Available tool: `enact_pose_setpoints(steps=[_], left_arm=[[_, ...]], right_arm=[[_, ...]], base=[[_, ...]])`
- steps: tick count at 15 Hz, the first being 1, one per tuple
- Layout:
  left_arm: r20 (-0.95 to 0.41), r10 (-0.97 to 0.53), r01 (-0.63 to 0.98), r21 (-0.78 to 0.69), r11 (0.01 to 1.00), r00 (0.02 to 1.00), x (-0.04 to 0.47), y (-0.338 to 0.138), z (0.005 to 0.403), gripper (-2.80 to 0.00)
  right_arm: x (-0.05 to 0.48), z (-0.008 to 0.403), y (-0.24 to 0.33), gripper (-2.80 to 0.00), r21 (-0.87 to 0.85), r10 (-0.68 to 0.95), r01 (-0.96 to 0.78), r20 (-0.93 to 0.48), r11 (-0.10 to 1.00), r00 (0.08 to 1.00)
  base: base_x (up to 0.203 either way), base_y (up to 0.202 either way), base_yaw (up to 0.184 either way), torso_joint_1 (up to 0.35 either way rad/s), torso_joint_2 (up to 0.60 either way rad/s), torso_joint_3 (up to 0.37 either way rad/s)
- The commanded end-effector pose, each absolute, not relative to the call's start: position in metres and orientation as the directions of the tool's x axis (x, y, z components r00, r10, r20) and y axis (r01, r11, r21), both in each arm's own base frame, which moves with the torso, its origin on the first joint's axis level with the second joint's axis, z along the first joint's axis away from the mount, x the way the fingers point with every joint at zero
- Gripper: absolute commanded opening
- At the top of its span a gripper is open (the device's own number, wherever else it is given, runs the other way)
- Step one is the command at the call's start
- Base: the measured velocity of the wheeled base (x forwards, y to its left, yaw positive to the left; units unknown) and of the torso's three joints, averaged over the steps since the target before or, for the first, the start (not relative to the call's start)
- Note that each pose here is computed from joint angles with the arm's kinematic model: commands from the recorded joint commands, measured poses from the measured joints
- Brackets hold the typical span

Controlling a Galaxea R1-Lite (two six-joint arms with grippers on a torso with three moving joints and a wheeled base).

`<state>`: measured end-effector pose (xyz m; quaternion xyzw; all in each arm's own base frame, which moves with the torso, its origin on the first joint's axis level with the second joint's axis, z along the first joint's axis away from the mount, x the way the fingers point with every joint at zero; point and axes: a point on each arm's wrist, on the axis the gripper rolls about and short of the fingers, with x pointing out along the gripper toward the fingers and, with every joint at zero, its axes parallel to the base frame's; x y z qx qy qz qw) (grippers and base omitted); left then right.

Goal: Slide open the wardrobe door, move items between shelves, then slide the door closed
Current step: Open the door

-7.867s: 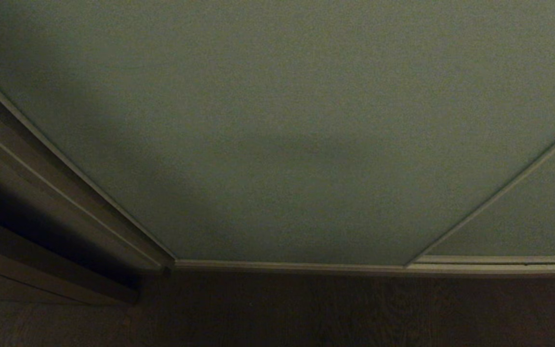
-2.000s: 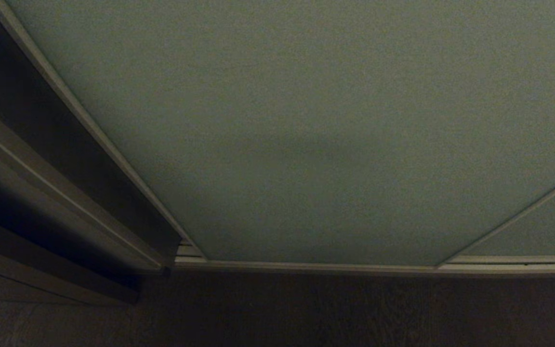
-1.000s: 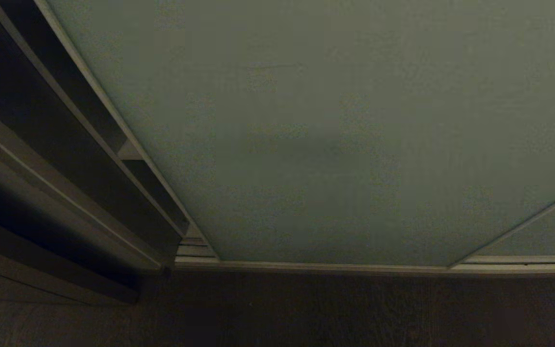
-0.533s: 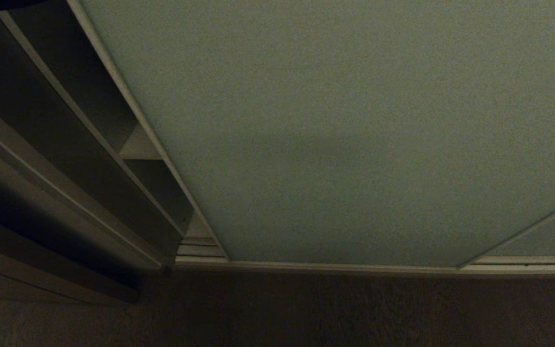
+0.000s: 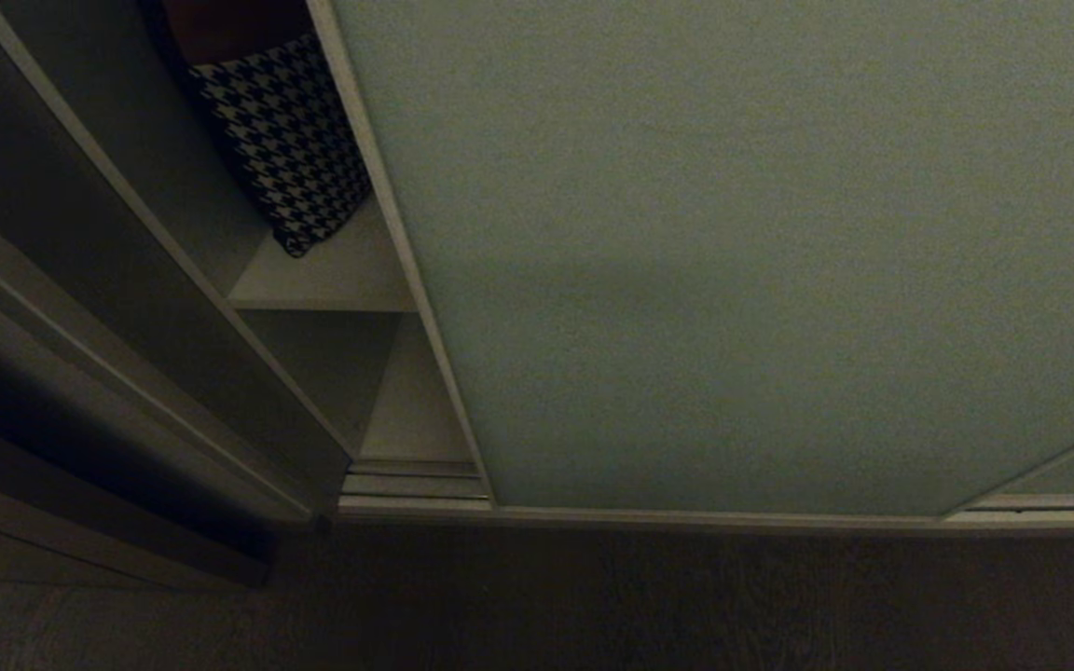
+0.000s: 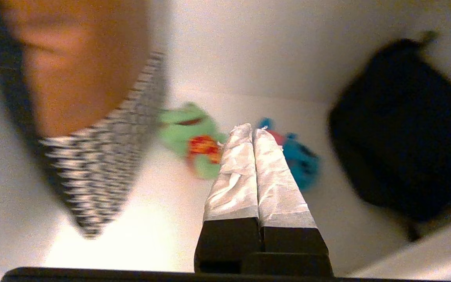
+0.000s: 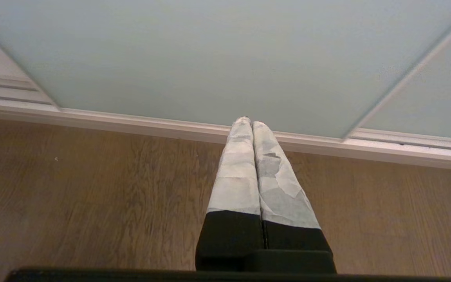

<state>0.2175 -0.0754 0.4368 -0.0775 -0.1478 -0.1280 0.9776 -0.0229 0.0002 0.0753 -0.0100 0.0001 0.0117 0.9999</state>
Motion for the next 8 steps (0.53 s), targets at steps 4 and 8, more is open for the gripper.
enact_pose_setpoints(steps=[4,8], left_arm=[[0.306,-0.33,0.378,-0.113,0.919,0.893,0.206,-0.106,0.436,-2.8],[0.249,-0.384,0.416,-0.091,0.905,0.889,0.216,-0.144,0.422,-2.8]], right_arm=[[-0.023,0.075,0.0,-2.8,-0.021,0.024,-0.024,0.002,0.999,1.0],[-0.023,0.075,0.0,-2.8,-0.02,0.025,-0.025,0.002,0.999,1.0]], base=[[0.0,0.0,0.0,0.0,0.0,0.0],[0.0,0.0,0.0,0.0,0.0,0.0]])
